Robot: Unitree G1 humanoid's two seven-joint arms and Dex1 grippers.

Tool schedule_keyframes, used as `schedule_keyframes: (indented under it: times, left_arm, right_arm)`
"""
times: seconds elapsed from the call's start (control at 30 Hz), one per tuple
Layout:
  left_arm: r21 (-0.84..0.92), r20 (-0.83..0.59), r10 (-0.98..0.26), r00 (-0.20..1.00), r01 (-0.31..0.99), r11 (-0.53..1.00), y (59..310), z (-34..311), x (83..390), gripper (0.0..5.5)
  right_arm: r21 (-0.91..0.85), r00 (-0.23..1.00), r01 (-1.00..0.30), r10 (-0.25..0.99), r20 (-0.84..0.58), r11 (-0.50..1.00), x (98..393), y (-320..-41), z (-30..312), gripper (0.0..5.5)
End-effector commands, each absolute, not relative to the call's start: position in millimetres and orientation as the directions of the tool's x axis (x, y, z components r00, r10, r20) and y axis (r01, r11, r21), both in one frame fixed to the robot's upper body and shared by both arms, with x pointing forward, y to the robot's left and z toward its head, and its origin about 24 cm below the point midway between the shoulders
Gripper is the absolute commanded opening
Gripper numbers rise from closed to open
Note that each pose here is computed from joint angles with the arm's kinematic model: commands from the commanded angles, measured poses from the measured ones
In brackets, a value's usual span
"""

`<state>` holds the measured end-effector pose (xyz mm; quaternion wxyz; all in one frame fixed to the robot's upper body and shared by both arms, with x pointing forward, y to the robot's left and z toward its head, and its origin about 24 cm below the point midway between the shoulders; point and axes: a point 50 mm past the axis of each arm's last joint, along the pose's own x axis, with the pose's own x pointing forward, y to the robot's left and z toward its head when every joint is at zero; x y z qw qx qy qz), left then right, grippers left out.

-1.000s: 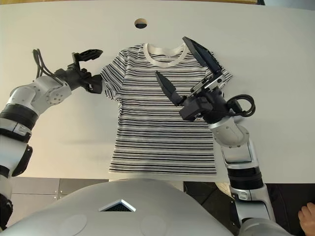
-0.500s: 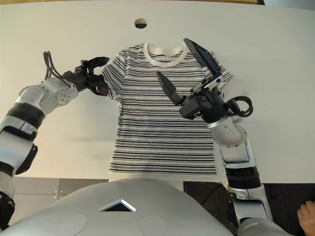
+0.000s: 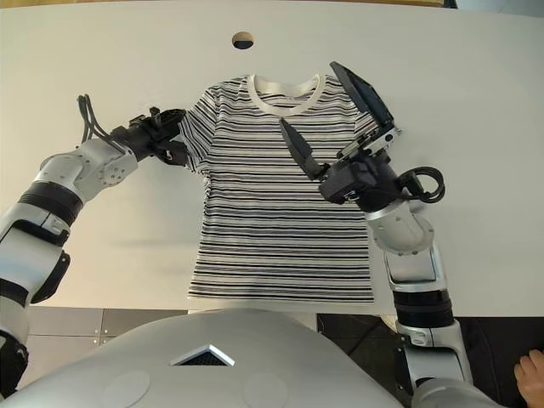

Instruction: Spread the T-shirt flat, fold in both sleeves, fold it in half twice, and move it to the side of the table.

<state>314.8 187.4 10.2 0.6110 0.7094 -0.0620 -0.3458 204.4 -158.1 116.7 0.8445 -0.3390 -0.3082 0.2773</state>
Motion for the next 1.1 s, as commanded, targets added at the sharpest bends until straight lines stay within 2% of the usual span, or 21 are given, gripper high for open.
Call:
schedule_keyframes:
  times: [0.03, 0.13, 0.37, 0.53, 0.7, 0.9, 1.1]
  left_arm:
    - [0.884, -0.468, -0.489, 0.736, 0.396, -0.249, 190.7, -10.0, 299.3, 0.45]
    - [0.899, -0.438, -0.487, 0.756, 0.378, -0.222, 192.3, -7.8, 298.6, 0.13]
    - [0.947, -0.315, -0.57, 0.759, 0.294, -0.132, 170.6, 2.6, 293.1, 0.13]
    - [0.983, -0.167, -0.585, 0.794, 0.179, -0.038, 158.2, 22.7, 301.2, 0.13]
    - [0.991, -0.054, -0.603, 0.796, 0.118, 0.068, 140.4, 34.5, 309.8, 0.13]
    - [0.993, -0.044, -0.634, 0.772, 0.106, 0.06, 122.3, 34.4, 317.4, 0.13]
    - [0.988, -0.063, -0.709, 0.703, 0.142, 0.053, 88.3, 25.6, 311.6, 0.13]
  right_arm:
    - [-0.737, 0.661, -0.26, 0.671, 0.335, 0.624, 202.0, -162.1, 117.4, 4.13]
    - [-0.731, 0.666, -0.262, 0.666, 0.336, 0.63, 200.9, -163.6, 116.0, 4.13]
    - [-0.72, 0.699, -0.241, 0.631, 0.336, 0.651, 202.1, -174.4, 114.3, 4.13]
    - [-0.712, 0.73, -0.227, 0.6, 0.328, 0.665, 205.4, -182.0, 110.0, 4.13]
    - [-0.711, 0.77, -0.218, 0.566, 0.296, 0.669, 211.4, -190.3, 98.0, 4.13]
    - [-0.711, 0.792, -0.207, 0.542, 0.282, 0.672, 211.5, -194.1, 88.2, 4.13]
    - [-0.715, 0.81, -0.19, 0.519, 0.273, 0.673, 214.6, -198.0, 82.0, 4.13]
